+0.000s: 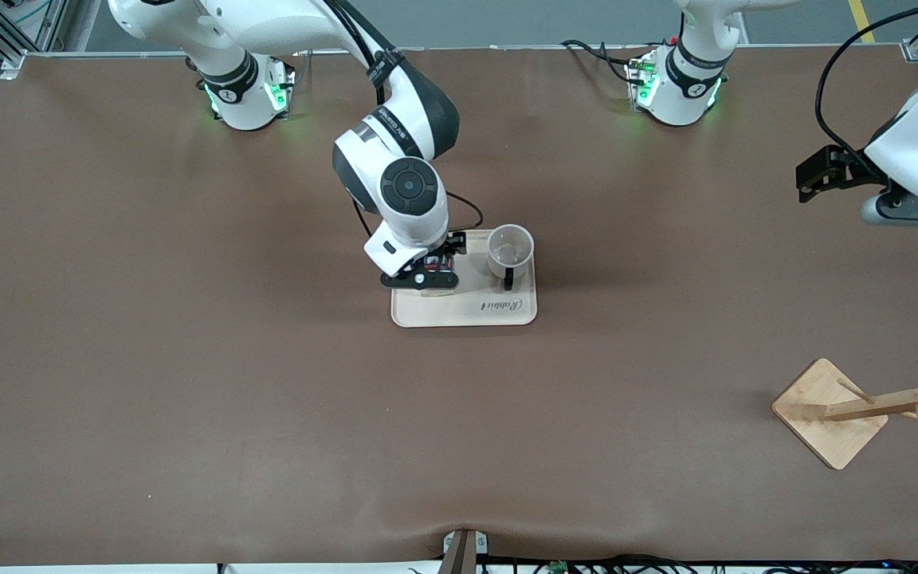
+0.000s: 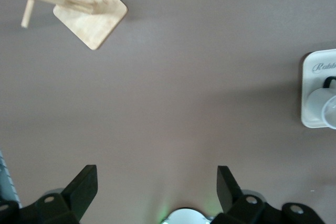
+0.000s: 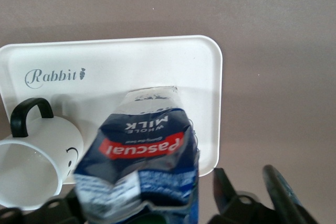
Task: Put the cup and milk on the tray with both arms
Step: 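Lower the milk carton onto the tray beside the mug, open right gripper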
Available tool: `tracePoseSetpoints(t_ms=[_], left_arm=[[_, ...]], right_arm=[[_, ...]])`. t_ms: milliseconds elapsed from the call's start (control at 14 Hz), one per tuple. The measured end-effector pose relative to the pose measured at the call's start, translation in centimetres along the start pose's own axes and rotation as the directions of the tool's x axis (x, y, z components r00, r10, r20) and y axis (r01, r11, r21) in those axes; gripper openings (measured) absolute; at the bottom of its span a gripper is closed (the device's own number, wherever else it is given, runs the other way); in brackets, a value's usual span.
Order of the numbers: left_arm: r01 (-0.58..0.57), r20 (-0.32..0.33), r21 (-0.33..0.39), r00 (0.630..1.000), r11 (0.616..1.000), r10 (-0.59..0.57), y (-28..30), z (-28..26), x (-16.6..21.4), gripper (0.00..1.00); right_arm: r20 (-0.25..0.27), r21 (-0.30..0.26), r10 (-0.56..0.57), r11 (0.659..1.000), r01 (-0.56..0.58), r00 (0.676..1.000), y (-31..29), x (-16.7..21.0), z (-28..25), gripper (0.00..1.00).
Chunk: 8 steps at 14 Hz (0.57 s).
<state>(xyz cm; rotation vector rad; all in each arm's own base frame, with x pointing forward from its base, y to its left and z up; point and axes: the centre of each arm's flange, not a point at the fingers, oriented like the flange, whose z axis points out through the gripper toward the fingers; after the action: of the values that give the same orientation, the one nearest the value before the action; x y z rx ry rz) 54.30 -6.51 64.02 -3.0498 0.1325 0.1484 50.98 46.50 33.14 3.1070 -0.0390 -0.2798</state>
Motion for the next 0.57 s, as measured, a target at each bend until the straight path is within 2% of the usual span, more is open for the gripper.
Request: tracePoseSetpoints(t_ms=[286, 571], left_arm=[[0.085, 0.014, -0.086, 0.996, 0.993, -0.084, -1.3, 0.0, -1.6, 1.00], [0.120, 0.018, -0.105, 0.993, 0.987, -0.118, -3.0, 0.1, -1.8, 1.00]], right_arm=[[-0.019, 0.015, 0.002, 1.000, -0.001, 1.000, -0.1, 0.4, -1.1, 1.00], [-0.019, 0.017, -0.003, 1.000, 0.003, 1.000, -0.4, 0.3, -2.4, 1.00]])
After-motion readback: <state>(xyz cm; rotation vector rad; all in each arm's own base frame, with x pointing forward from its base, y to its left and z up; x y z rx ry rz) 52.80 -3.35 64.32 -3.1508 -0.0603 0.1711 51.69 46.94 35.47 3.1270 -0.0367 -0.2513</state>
